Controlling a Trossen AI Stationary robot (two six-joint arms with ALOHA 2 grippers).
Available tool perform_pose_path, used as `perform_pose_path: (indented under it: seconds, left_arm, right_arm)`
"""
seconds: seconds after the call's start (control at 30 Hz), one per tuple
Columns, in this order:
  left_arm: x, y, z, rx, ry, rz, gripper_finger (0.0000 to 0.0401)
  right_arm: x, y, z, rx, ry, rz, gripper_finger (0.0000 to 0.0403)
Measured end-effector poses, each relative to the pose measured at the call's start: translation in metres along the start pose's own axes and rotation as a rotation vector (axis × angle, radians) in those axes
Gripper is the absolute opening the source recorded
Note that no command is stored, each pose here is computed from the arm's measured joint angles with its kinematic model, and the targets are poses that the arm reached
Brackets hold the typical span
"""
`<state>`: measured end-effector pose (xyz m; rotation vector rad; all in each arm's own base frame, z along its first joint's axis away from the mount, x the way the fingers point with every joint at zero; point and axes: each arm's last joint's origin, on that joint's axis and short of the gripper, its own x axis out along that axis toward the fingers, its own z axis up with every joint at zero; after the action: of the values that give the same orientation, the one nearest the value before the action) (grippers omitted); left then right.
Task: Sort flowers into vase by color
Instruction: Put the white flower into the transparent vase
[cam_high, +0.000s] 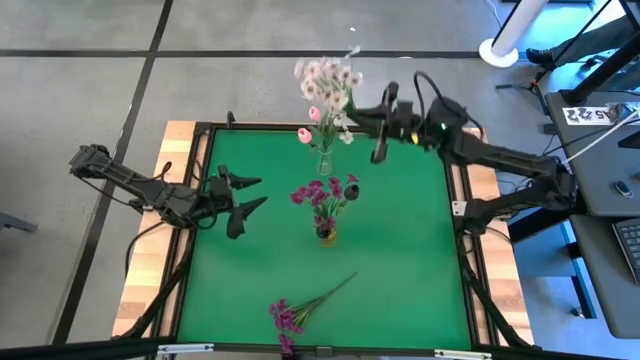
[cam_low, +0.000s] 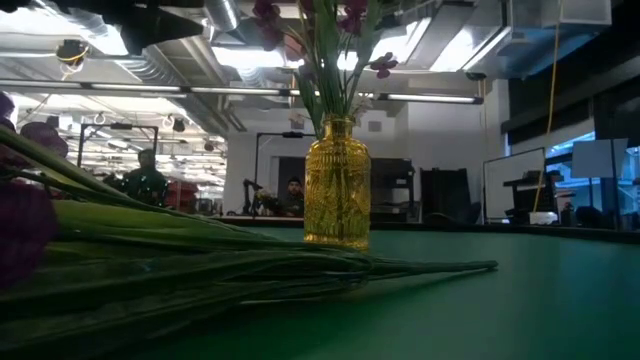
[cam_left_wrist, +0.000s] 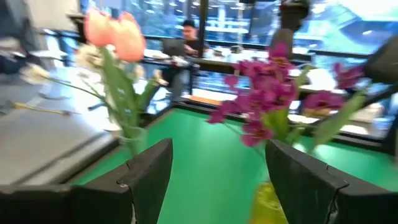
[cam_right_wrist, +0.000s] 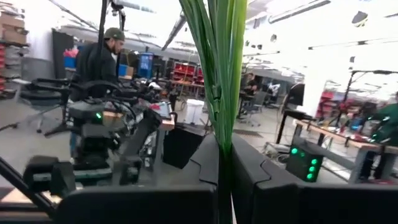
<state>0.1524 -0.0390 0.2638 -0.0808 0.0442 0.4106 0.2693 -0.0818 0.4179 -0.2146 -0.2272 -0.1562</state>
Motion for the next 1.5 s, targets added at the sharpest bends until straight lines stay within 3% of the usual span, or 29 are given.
perform_pose_path:
  seconds: [0.3, 0.63, 0.87, 1.17, 1.5]
  left_arm:
    - [0.005, 0.008, 0.005, 0.048, -0.034, 0.101, 0.0253]
    - [0.02, 0.032, 0.008, 0.042, -0.042, 0.194, 0.0253]
    - [0.026, 0.045, 0.025, 0.006, -0.188, 0.153, 0.0253]
    - [0.03, 0.054, 0.032, 0.003, -0.221, 0.133, 0.0253]
    - [0.046, 0.061, 0.048, -0.008, -0.326, 0.076, 0.0253]
  right_arm:
    - [0.003, -0.072, -0.039, 0.088, 0.016, 0.071, 0.0011]
    - [0.016, -0.098, -0.083, 0.158, 0.028, 0.211, 0.0011]
    - [0.004, -0.088, -0.09, 0.17, -0.127, 0.344, 0.0011]
    - [-0.03, -0.07, -0.12, 0.143, -0.304, 0.223, 0.0011]
    - [-0.031, -0.07, -0.118, 0.128, -0.321, 0.222, 0.0011]
